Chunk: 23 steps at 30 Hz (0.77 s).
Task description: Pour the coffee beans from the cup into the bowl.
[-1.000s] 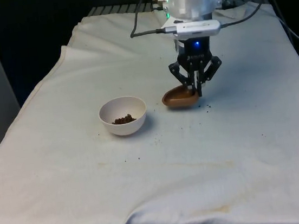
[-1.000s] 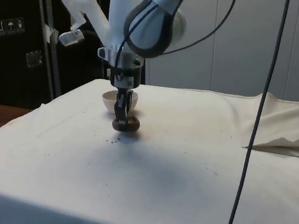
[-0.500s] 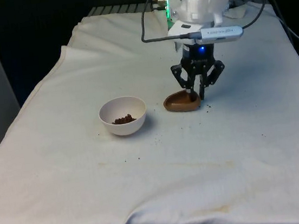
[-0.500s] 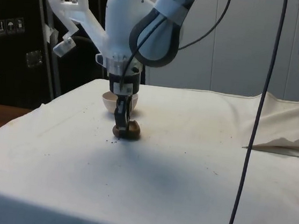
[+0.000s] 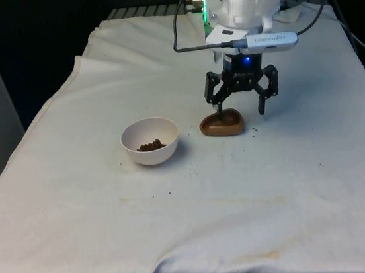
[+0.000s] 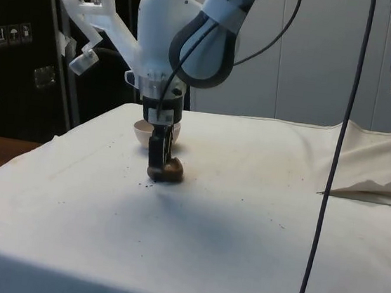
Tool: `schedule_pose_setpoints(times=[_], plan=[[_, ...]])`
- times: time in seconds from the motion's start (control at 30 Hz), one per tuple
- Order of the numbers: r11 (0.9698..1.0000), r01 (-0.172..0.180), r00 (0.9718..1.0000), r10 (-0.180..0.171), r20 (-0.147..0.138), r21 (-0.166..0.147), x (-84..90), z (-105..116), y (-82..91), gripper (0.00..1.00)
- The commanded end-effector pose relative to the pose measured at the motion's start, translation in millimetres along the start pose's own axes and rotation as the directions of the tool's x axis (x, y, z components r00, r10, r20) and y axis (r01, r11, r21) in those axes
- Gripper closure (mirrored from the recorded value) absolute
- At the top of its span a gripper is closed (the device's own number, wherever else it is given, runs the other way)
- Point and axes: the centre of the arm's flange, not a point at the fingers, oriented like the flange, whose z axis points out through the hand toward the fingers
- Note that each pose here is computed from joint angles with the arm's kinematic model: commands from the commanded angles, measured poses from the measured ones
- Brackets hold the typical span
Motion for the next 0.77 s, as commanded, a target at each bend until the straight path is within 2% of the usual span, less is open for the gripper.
schedule_pose_setpoints(times=[0.0, 0.13, 0.17, 0.27, 0.43, 0.47, 0.63, 0.73], plan=[[1.0, 0.0, 1.0, 0.0, -0.005, -0.005, 1.1, -4.6, 0.4, 0.02], [1.0, 0.002, 0.9999, -0.002, -0.012, -0.004, 2.6, -14.8, 1.7, 0.0], [1.0, 0.0, 0.9999, 0.0, -0.015, -0.002, 4.0, -11.8, 1.7, 0.0], [1.0, 0.0, 0.9999, 0.0, -0.013, -0.004, 3.8, -26.0, 3.1, 0.0], [1.0, 0.0, 0.9999, 0.0, -0.014, -0.004, 5.5, -41.1, 4.4, 0.0], [1.0, -0.003, 0.9999, 0.003, -0.015, -0.003, 5.7, -37.4, 4.7, 0.0], [1.0, -0.001, 0.9998, 0.001, -0.018, -0.006, 7.1, -56.8, 6.3, 0.0], [1.0, -0.005, 0.9998, 0.004, -0.019, -0.004, 7.6, -56.4, 7.0, 0.0]])
